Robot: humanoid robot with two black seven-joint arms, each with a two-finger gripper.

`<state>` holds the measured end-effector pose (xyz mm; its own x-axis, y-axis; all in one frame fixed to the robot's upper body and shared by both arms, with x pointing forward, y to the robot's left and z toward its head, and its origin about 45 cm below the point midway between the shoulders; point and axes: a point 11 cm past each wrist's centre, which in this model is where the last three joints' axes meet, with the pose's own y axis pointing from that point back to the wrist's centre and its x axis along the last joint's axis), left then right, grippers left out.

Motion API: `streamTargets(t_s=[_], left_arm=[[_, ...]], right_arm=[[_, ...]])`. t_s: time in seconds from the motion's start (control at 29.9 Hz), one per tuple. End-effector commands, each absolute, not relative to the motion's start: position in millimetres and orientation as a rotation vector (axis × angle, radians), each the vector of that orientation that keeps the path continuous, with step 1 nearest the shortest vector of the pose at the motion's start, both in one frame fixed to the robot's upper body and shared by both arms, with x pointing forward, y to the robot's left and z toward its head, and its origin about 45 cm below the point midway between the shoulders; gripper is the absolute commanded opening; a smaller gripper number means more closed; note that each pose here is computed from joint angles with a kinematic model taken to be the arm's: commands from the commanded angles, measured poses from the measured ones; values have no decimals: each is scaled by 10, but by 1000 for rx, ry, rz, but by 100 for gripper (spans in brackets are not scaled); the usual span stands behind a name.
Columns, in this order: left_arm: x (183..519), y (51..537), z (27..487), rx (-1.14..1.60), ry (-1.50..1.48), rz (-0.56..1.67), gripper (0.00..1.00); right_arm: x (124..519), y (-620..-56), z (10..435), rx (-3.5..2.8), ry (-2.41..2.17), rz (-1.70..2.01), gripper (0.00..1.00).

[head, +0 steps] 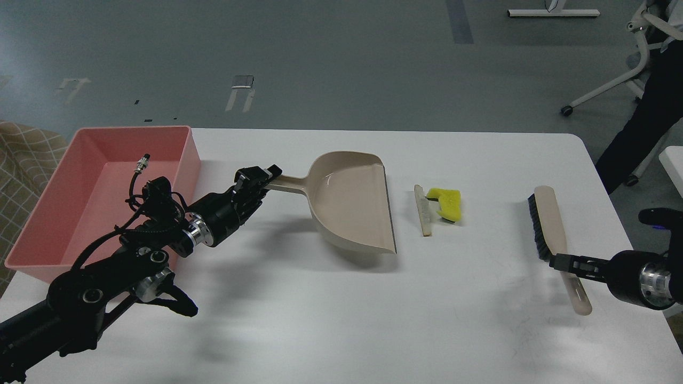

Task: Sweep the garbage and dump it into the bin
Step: 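Grasp the wooden handle of the black brush with the right gripper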

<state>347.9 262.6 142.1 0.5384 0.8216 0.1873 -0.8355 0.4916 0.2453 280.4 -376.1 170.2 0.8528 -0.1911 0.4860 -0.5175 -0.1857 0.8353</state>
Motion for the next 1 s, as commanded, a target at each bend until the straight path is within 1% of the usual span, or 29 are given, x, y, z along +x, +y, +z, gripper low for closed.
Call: streamTargets(t_s=[0.0, 0.43, 0.47, 0.5, 0.63, 0.84, 0.97], left_arm=[[3480, 2640, 1415, 328, -47, 1009, 3], [3490, 2667, 1409, 331, -48, 1017, 3], [3490, 2667, 1409, 331, -48, 1017, 3], [3489, 2665, 1409, 331, -47, 1016, 3], [3493, 2660, 1408, 329, -47, 1018, 3], [3508, 2671, 1415, 332, -59, 1042, 3], [3509, 2684, 1417, 335, -61, 1043, 3]], right_arm=[[2810, -3743, 1696, 1766, -545, 320, 49], [2828, -3694, 1677, 1773, -544, 319, 49], [2828, -3698, 1676, 1768, -545, 318, 47], [2828, -3702, 1675, 1765, -545, 317, 43], [2819, -3718, 1671, 1760, -546, 314, 40], [2807, -3713, 1663, 1763, -542, 311, 32], [2813, -3706, 1665, 1765, -542, 313, 23]])
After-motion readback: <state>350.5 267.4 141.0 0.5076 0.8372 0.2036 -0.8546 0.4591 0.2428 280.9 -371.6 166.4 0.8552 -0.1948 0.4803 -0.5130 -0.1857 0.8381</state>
